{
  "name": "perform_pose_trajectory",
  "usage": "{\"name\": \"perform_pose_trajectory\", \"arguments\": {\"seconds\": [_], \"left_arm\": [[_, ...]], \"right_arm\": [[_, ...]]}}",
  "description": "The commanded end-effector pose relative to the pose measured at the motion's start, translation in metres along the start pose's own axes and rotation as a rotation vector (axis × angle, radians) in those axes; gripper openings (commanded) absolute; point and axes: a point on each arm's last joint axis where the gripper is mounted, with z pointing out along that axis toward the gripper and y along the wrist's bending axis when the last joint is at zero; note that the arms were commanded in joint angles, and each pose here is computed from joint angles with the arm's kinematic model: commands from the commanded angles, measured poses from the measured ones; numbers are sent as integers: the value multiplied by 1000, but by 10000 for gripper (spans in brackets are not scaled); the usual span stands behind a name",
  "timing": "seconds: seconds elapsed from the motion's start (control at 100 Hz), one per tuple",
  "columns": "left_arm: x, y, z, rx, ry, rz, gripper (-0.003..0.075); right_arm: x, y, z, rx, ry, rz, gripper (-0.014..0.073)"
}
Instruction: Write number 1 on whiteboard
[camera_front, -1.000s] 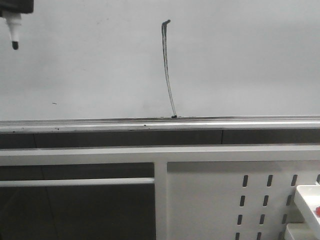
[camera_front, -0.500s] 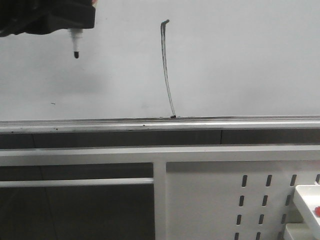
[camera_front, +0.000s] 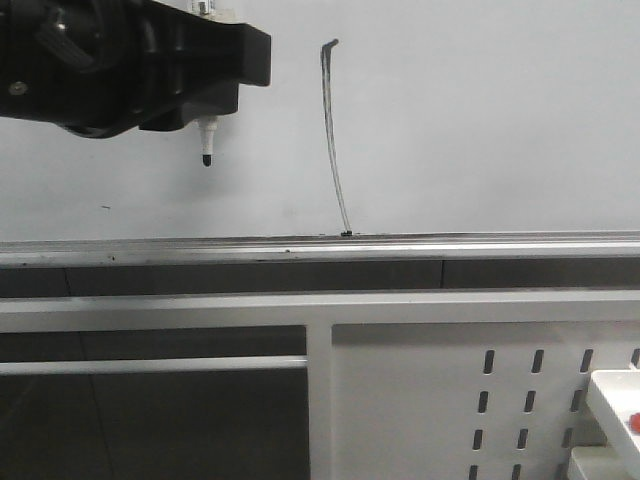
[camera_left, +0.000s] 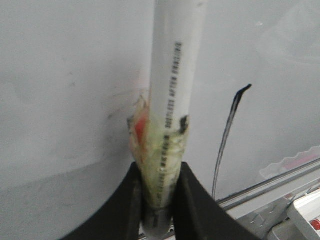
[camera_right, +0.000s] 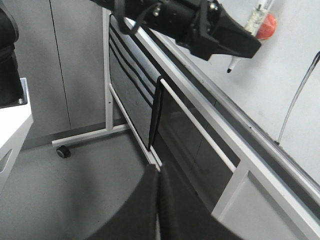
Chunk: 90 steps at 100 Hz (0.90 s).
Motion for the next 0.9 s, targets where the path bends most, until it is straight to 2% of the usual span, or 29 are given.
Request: {"name": "perform_pose_trajectory", "arguments": {"seconds": [0.0, 0.17, 0.32, 0.76, 0.83, 0.89], "left_arm": [[-23, 4, 3, -22, -91, -22, -20], [-35, 19, 10, -72, -108, -46, -19], [-43, 29, 15, -76, -69, -72, -19], [-53, 27, 16, -64, -87, -79, -18], [-53, 27, 16, -64, -87, -79, 3], [-53, 27, 16, -64, -87, -79, 55]], "right_arm": [[-13, -6, -3, 57, -85, 22, -54], [-14, -6, -3, 53, -89, 37, -54], [-14, -6, -3, 51, -91, 46, -54], [-14, -5, -3, 44, -98, 77, -54], [-14, -5, -3, 44, -98, 79, -54], [-14, -5, -3, 44, -98, 79, -54]]}}
